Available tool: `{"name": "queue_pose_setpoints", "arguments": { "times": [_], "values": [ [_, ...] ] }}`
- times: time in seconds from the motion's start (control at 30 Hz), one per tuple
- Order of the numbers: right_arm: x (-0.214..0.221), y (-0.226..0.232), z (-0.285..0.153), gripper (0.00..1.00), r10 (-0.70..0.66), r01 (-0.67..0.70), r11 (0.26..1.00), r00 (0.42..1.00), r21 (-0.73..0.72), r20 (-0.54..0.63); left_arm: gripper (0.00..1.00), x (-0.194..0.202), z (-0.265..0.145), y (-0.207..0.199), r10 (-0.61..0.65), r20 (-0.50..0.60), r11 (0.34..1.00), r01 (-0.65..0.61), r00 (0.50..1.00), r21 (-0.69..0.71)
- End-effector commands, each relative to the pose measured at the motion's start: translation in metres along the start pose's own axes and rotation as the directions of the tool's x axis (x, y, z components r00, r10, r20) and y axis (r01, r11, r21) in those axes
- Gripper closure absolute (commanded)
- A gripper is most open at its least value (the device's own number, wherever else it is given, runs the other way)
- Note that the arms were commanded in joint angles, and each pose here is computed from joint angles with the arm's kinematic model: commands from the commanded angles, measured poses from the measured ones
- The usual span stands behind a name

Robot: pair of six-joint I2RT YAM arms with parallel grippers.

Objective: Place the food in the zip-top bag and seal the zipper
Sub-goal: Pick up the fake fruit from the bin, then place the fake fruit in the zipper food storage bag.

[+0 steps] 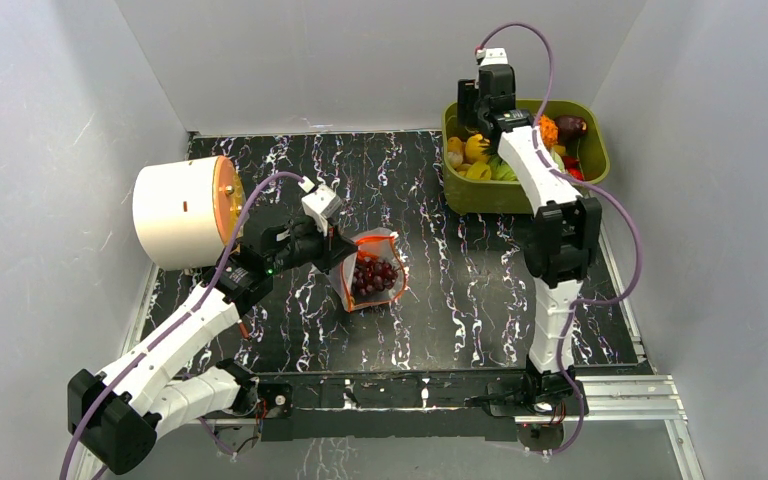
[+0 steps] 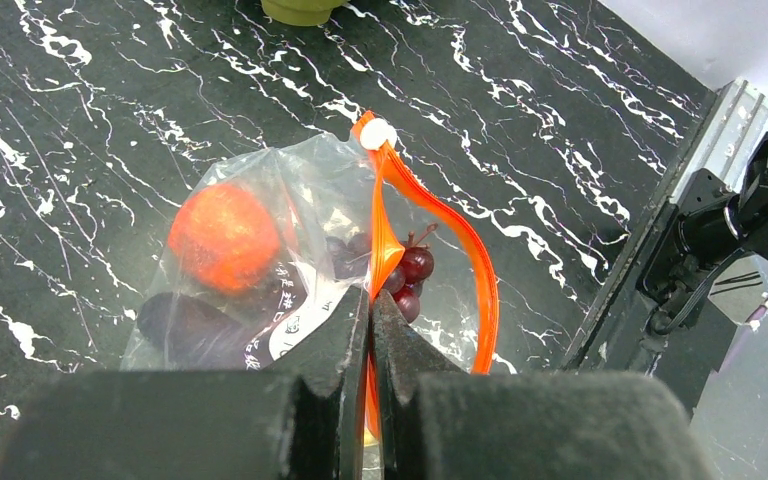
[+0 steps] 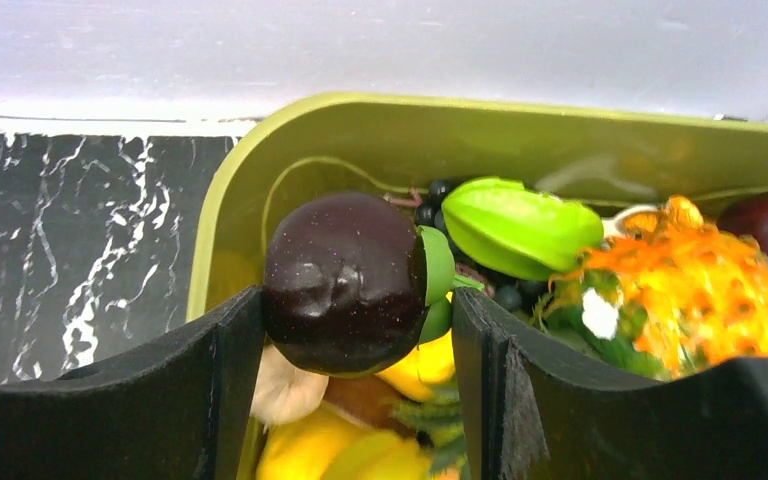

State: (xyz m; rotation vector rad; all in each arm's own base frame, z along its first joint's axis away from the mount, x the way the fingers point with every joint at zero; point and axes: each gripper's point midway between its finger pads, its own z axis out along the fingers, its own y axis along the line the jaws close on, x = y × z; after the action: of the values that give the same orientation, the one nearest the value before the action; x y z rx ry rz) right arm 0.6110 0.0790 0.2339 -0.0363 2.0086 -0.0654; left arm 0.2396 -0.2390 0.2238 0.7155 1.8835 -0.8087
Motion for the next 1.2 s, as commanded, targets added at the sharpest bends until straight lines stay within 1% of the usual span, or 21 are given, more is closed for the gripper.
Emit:
{"name": "queue_pose_setpoints", "arguments": {
  "times": [0.0,0.13,0.4,0.5,0.57,0.67,0.8,0.9,1.03,1.17],
  "values": [
    [-0.024,0.001,-0.047,0.68,0.097,-0.096,0.995,0.995,-0.039,0.028,1.00,-0.009,-0.005,0.003,0.011,0.037,1.000,-0.010,0.999,-0.025],
    [-0.016,0.009,-0.077,0.68,0.147,-0.147,0.984,0.989,-0.100,0.002,1.00,-0.007,-0.004,0.006,0.004,0.031,0.999,-0.003,1.000,-0.037],
    [0.002,0.034,-0.144,0.68,0.213,-0.217,0.950,0.976,-0.225,-0.042,1.00,-0.004,-0.002,0.020,-0.029,0.013,0.993,0.030,0.999,-0.117],
    [0.007,0.045,-0.171,0.68,0.212,-0.216,0.934,0.976,-0.286,-0.043,1.00,-0.008,-0.001,0.019,-0.043,0.032,0.992,0.047,0.999,-0.114],
    [0.011,0.046,-0.187,0.68,0.190,-0.193,0.936,0.981,-0.295,-0.040,1.00,-0.010,0.000,0.021,-0.045,0.035,0.991,0.049,0.998,-0.126],
    [0.018,0.049,-0.207,0.68,0.191,-0.196,0.925,0.980,-0.324,-0.047,1.00,-0.013,0.002,0.027,-0.062,0.031,0.985,0.066,0.998,-0.157],
    [0.025,0.068,-0.238,0.68,0.209,-0.217,0.880,0.976,-0.424,-0.065,1.00,-0.025,0.005,0.026,-0.082,0.045,0.984,0.089,0.996,-0.155],
    [0.033,0.091,-0.262,0.68,0.221,-0.234,0.820,0.971,-0.522,-0.088,1.00,-0.033,0.010,0.024,-0.116,0.047,0.981,0.121,0.992,-0.149],
    [0.045,0.124,-0.292,0.68,0.190,-0.211,0.749,0.976,-0.628,-0.102,1.00,-0.042,0.016,0.029,-0.140,0.059,0.975,0.148,0.988,-0.167],
    [0.053,0.145,-0.315,0.68,0.179,-0.205,0.683,0.978,-0.702,-0.111,1.00,-0.046,0.020,0.036,-0.163,0.077,0.963,0.176,0.984,-0.203]
  ]
}}
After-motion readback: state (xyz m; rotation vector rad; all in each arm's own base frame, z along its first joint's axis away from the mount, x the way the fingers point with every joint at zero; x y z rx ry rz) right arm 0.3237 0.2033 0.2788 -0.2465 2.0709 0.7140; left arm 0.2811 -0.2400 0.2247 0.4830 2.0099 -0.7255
